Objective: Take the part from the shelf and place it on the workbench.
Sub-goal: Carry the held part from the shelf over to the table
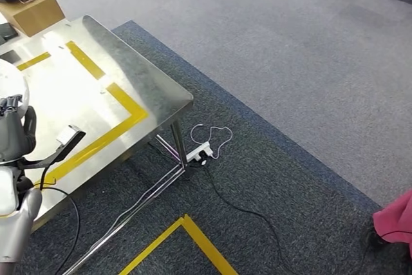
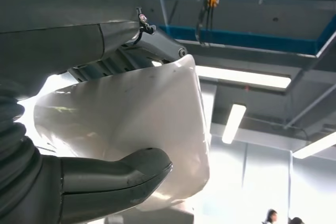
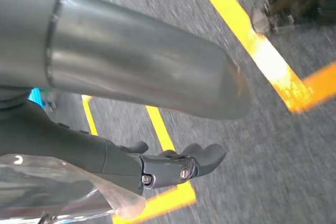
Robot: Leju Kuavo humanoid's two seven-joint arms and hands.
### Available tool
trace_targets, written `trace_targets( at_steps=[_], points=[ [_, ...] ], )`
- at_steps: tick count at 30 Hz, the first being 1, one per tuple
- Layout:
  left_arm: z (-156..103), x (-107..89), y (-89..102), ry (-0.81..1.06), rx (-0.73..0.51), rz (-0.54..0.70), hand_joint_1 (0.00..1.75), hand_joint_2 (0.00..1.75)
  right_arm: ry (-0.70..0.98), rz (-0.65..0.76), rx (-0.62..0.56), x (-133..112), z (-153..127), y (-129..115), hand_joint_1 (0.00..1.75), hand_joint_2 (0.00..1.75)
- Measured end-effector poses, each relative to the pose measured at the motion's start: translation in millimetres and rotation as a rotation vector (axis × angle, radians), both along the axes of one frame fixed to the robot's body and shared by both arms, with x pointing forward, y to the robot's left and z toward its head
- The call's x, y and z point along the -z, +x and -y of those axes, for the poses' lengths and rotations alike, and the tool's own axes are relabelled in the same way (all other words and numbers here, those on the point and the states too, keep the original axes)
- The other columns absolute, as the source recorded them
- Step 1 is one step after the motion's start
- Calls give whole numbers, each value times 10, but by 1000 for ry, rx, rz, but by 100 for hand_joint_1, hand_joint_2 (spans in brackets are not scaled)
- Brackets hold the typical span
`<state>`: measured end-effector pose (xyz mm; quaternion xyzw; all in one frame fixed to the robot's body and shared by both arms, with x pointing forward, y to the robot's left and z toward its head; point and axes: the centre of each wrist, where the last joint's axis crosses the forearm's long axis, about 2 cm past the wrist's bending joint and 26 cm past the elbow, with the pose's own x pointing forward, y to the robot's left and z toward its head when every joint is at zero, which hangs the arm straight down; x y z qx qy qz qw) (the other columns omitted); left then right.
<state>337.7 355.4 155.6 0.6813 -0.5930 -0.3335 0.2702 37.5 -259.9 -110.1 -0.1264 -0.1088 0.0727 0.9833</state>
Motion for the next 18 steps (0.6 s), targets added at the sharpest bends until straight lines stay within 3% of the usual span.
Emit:
trace_targets(
  at_steps=[18],
  points=[
    [-24, -12, 76, 13, -4, -9, 175, 175, 4, 6, 2, -2, 1, 24, 0, 0]
  ],
)
